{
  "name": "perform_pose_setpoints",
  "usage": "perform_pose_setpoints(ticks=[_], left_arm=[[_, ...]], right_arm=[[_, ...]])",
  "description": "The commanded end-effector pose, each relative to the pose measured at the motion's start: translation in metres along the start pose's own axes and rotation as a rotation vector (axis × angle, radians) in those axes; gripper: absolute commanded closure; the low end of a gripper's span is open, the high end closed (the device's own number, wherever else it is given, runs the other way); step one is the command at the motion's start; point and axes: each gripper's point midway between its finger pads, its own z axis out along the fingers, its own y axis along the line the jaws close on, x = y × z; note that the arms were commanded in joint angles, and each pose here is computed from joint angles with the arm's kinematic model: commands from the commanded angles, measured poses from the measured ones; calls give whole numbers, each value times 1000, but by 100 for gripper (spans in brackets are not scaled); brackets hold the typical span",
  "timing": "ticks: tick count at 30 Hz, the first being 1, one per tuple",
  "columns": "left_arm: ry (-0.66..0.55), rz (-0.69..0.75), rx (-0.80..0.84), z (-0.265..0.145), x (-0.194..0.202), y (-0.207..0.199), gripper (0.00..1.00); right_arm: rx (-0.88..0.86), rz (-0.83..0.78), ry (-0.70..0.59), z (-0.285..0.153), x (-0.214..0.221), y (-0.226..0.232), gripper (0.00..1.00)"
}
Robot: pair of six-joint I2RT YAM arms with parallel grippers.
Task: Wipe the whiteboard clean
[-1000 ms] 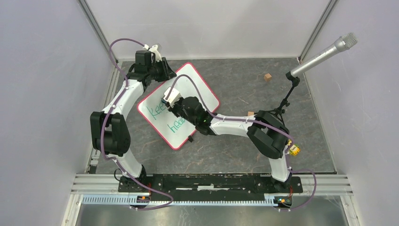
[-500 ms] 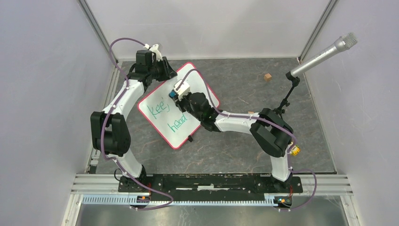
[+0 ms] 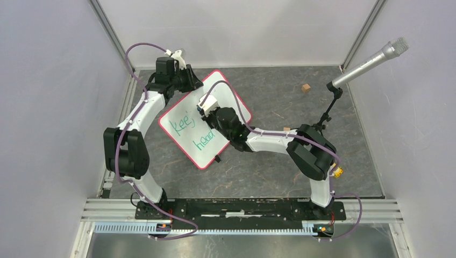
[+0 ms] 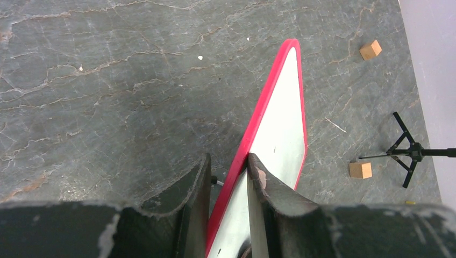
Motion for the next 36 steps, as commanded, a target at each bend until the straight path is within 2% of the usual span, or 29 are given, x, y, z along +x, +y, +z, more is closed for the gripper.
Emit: perform_pose_setpoints(ticks=[1,7,20,24,28,32,36], left_arm=[[-5,-51,35,-12,-1,-22,72],[-9,-48,28,-12,-2,-20,72],[-12,-45,38,-13,-2,-22,73],[-11,-47,39,-12,-2,-22,74],[-11,-46,37,-12,-2,-22,74],[-11,-49,39,-12,-1,-22,74],[-12,-50,42,-12,-2,-23,75]], right_arm=[[-204,-103,-12,-8,-3,62,71],[-272,-96,-33,-8,-8,81,71],[65,137,99,-3,42,-49,71],[116,143,120,-5,48,-67,72],[54,151,116,2,43,-50,72],[-13,87,91,11,23,-15,71],[-105,-99,36,16,-9,37,71]])
